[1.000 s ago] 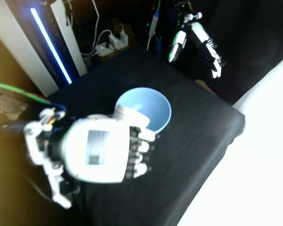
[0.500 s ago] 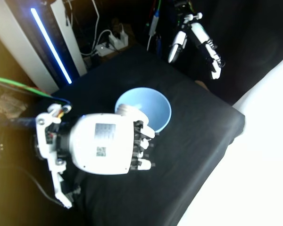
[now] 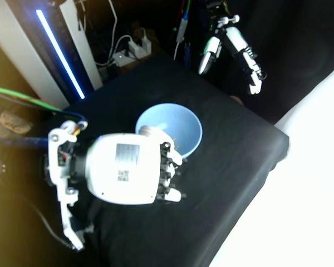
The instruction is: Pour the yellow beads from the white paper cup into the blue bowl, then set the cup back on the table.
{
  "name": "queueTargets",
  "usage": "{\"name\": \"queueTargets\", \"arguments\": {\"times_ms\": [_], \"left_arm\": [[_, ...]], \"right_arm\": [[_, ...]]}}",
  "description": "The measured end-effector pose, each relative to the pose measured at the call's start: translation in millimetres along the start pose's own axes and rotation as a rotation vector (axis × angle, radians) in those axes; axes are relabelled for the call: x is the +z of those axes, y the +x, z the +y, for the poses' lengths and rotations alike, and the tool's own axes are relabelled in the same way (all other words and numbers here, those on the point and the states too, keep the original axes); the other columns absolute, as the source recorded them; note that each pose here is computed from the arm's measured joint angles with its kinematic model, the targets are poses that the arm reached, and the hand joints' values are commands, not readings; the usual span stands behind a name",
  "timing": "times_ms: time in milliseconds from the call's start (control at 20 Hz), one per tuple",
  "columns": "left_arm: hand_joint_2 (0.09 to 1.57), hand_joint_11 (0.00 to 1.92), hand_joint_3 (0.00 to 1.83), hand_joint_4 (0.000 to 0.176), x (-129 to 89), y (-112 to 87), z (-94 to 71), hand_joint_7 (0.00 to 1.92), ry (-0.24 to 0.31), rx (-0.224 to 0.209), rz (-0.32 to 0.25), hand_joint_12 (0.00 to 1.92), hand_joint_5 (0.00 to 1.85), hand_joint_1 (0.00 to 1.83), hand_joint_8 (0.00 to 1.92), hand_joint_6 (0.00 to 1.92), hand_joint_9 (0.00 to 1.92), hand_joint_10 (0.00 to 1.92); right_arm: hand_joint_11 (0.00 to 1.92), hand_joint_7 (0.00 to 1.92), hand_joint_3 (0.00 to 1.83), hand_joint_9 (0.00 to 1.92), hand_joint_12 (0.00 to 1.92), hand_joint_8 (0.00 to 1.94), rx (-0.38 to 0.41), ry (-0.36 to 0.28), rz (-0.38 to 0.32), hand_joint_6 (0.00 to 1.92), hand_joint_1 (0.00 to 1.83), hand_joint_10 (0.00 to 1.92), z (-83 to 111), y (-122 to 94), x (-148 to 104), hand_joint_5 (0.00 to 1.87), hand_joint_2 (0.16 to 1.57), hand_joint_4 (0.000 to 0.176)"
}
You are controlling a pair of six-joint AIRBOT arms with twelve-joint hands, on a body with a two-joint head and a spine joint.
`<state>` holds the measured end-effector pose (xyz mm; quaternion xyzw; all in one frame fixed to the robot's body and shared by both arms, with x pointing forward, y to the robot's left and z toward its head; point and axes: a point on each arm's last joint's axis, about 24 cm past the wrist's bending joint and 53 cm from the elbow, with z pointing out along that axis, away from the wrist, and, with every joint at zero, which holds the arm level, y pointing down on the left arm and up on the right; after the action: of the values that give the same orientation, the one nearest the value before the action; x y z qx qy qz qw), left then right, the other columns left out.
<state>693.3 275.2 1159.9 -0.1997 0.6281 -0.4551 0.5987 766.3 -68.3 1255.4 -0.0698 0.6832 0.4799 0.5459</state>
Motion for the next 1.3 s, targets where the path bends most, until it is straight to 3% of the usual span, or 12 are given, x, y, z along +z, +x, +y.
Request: {"name": "queueTargets", "arguments": {"times_ms": [150, 300, 400, 450, 500, 550, 600, 750, 900, 1000, 1200, 1300], "left_arm": [[0.85, 0.00, 0.00, 0.156, 1, 0.4, -0.5, 0.27, 0.000, -0.001, 0.002, 0.57, 0.07, 0.58, 0.00, 0.00, 0.24, 0.00], [0.84, 0.00, 0.00, 0.163, 1, 1.3, -0.7, 0.27, 0.000, 0.000, 0.005, 0.56, 0.07, 0.61, 0.00, 0.00, 0.24, 0.00], [0.84, 0.00, 0.00, 0.169, 1, 1.3, -0.8, 0.26, -0.001, 0.000, 0.005, 0.54, 0.08, 0.60, 0.00, 0.00, 0.24, 0.00], [0.84, 0.00, 0.00, 0.156, 1, 2.0, -1.2, 0.27, 0.001, 0.002, 0.008, 0.54, 0.07, 0.61, 0.00, 0.00, 0.24, 0.00], [0.84, 0.00, 0.00, 0.147, 1, 2.2, -1.1, 0.28, 0.001, 0.002, 0.009, 0.55, 0.08, 0.61, 0.00, 0.00, 0.25, 0.00], [0.85, 0.00, 0.00, 0.140, 1, 2.2, -1.0, 0.28, 0.000, 0.002, 0.009, 0.56, 0.08, 0.62, 0.00, 0.00, 0.25, 0.00], [0.84, 0.00, 0.00, 0.139, 1, 2.1, -0.9, 0.28, 0.000, 0.002, 0.009, 0.56, 0.08, 0.60, 0.00, 0.00, 0.25, 0.00], [0.83, 0.00, 0.00, 0.148, 3, 2.0, -2.8, 0.29, 0.004, 0.000, 0.008, 0.58, 0.08, 0.59, 0.00, 0.00, 0.26, 0.00], [0.83, 0.00, 0.00, 0.131, 4, 2.1, -3.4, 0.28, 0.004, -0.002, 0.008, 0.59, 0.08, 0.59, 0.00, 0.00, 0.26, 0.00], [0.84, 0.00, 0.00, 0.135, 5, 1.8, -4.1, 0.28, 0.004, -0.005, 0.007, 0.59, 0.08, 0.59, 0.00, 0.00, 0.25, 0.00], [0.84, 0.00, 0.00, 0.146, 5, 2.1, -5.3, 0.27, 0.008, -0.004, 0.008, 0.60, 0.09, 0.61, 0.00, 0.01, 0.26, 0.00], [0.84, 0.00, 0.00, 0.150, 5, 2.1, -5.6, 0.28, 0.009, -0.003, 0.008, 0.59, 0.09, 0.61, 0.00, 0.00, 0.25, 0.00]], "right_arm": [[0.76, 1.28, 0.00, 1.43, 1.14, 0.53, -0.010, 0.002, 0.007, 0.96, 1.26, 0.01, 0.4, 2, 1, 0.96, 1.07, 0.000], [0.68, 1.30, 0.00, 1.41, 1.14, 0.47, -0.027, 0.007, 0.018, 0.95, 1.26, 0.00, -0.5, 4, 1, 0.97, 1.06, 0.000], [0.78, 1.30, 0.00, 1.46, 1.13, 0.50, -0.033, 0.006, 0.025, 0.91, 1.27, 0.02, 1.7, 6, 2, 0.99, 1.06, 0.000], [0.80, 1.30, 0.00, 1.46, 1.09, 0.51, -0.034, 0.005, 0.027, 0.92, 1.27, 0.01, 2.1, 7, 2, 0.98, 1.06, 0.000], [0.59, 1.30, 0.00, 1.44, 1.16, 0.49, -0.033, 0.005, 0.027, 0.91, 1.27, 0.01, 2.1, 7, 2, 0.99, 1.06, 0.000], [0.66, 1.32, 0.00, 1.47, 1.23, 0.47, -0.034, 0.006, 0.027, 0.88, 1.27, 0.01, 1.9, 7, 2, 0.99, 1.05, 0.000], [0.62, 1.30, 0.00, 1.45, 1.21, 0.50, -0.034, 0.006, 0.027, 0.90, 1.27, 0.01, 2.2, 7, 2, 0.98, 1.06, 0.000], [0.83, 1.31, 0.00, 1.47, 1.14, 0.49, -0.046, 0.005, 0.031, 0.94, 1.27, 0.02, 2.8, 7, 2, 0.96, 1.06, 0.000], [0.74, 1.30, 0.00, 1.44, 1.07, 0.51, -0.060, 0.008, 0.037, 0.93, 1.27, 0.00, 3.0, 8, 3, 0.97, 1.06, 0.000], [0.75, 1.25, 0.00, 1.43, 1.07, 0.60, -0.070, 0.009, 0.041, 1.00, 1.26, 0.00, 4.5, 9, 4, 0.93, 1.08, 0.000], [0.50, 1.25, 0.00, 1.38, 1.11, 0.59, -0.078, 0.007, 0.046, 1.01, 1.26, 0.00, 6.0, 11, 6, 0.92, 1.08, 0.000], [0.68, 1.25, 0.00, 1.41, 1.11, 0.60, -0.088, 0.009, 0.051, 0.97, 1.26, 0.01, 5.6, 12, 6, 0.94, 1.08, 0.000]]}}
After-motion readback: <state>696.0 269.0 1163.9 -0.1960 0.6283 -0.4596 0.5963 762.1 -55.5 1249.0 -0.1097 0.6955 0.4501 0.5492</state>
